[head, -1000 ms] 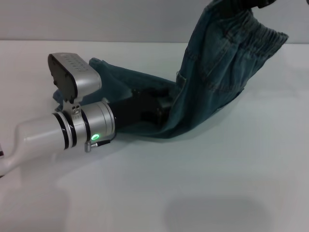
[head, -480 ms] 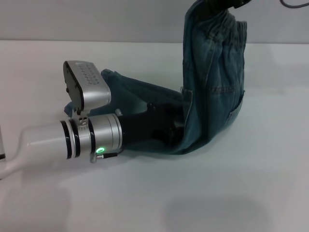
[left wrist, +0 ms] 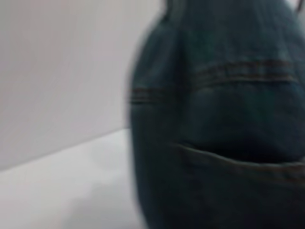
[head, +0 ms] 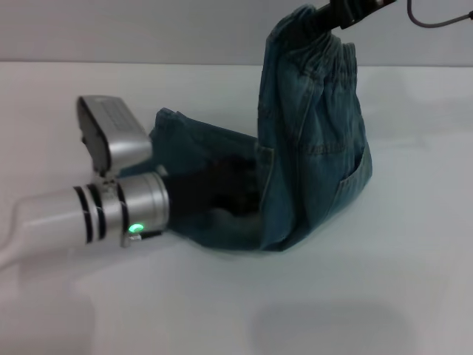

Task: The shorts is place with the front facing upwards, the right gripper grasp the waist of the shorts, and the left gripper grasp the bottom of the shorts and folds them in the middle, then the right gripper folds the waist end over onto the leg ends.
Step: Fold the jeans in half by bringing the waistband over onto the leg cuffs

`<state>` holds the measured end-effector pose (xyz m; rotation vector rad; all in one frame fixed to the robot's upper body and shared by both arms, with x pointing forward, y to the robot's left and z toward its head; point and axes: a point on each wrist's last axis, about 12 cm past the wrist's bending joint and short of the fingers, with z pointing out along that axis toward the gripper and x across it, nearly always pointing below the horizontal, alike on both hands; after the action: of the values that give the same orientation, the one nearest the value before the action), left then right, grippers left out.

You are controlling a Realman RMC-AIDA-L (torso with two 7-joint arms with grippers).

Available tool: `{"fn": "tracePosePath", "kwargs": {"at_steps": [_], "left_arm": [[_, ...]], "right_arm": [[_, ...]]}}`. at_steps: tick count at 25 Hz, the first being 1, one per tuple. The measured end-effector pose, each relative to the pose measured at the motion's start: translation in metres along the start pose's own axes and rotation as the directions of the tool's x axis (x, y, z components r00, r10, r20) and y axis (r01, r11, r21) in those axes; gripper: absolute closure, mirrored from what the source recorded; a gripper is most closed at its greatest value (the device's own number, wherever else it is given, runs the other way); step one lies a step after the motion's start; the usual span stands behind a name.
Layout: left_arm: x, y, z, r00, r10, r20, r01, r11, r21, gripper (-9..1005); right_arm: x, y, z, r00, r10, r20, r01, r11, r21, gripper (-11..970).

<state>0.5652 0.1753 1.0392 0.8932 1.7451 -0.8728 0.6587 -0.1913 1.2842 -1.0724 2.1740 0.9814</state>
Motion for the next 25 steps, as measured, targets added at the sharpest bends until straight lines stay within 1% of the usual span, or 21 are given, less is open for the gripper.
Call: {"fn": "tracePosePath", "kwargs": {"at_steps": [2, 8, 11, 12, 14, 18, 22, 25], "left_arm": [[-0.001, 0.011, -0.008, 1.0, 0.02, 0.003, -0.02, 0.998, -0.052, 348], [-0.004, 0.033, -0.024, 0.999, 0.048, -0.007, -0.049, 0.983, -0.179, 348], [-0.006, 0.045, -0.031, 0.998, 0.059, -0.017, -0.061, 0.962, -0.267, 348], [-0.007, 0.047, -0.032, 0.998, 0.059, -0.017, -0.062, 0.958, -0.281, 348], [-0.009, 0.053, -0.035, 0.999, 0.045, 0.001, -0.042, 0.943, -0.329, 348], [-0.016, 0.066, -0.048, 0.994, -0.001, 0.106, 0.047, 0.901, -0.431, 348], [-0.021, 0.078, -0.064, 0.984, 0.006, 0.176, 0.088, 0.85, -0.52, 348], [-0.024, 0.087, -0.076, 0.974, 0.017, 0.226, 0.122, 0.802, -0.585, 348]], "right_arm": [[0.002, 0.0, 0.002, 1.0, 0.001, -0.001, -0.001, 1.0, -0.006, 951], [0.006, -0.001, 0.008, 1.0, 0.011, 0.004, -0.01, 1.0, -0.018, 951], [0.007, -0.002, 0.013, 1.0, 0.008, 0.01, -0.008, 1.0, -0.024, 951], [0.007, -0.002, 0.016, 1.0, 0.006, 0.013, -0.005, 1.0, -0.024, 950], [0.007, -0.003, 0.021, 1.0, -0.002, 0.016, 0.002, 1.0, -0.019, 950], [0.004, -0.003, 0.033, 0.999, -0.022, 0.034, 0.022, 1.0, -0.009, 950], [0.001, 0.0, 0.048, 0.998, -0.05, 0.037, 0.051, 0.999, -0.016, 951], [-0.002, 0.005, 0.061, 0.996, -0.079, 0.03, 0.079, 0.997, -0.022, 944]]}}
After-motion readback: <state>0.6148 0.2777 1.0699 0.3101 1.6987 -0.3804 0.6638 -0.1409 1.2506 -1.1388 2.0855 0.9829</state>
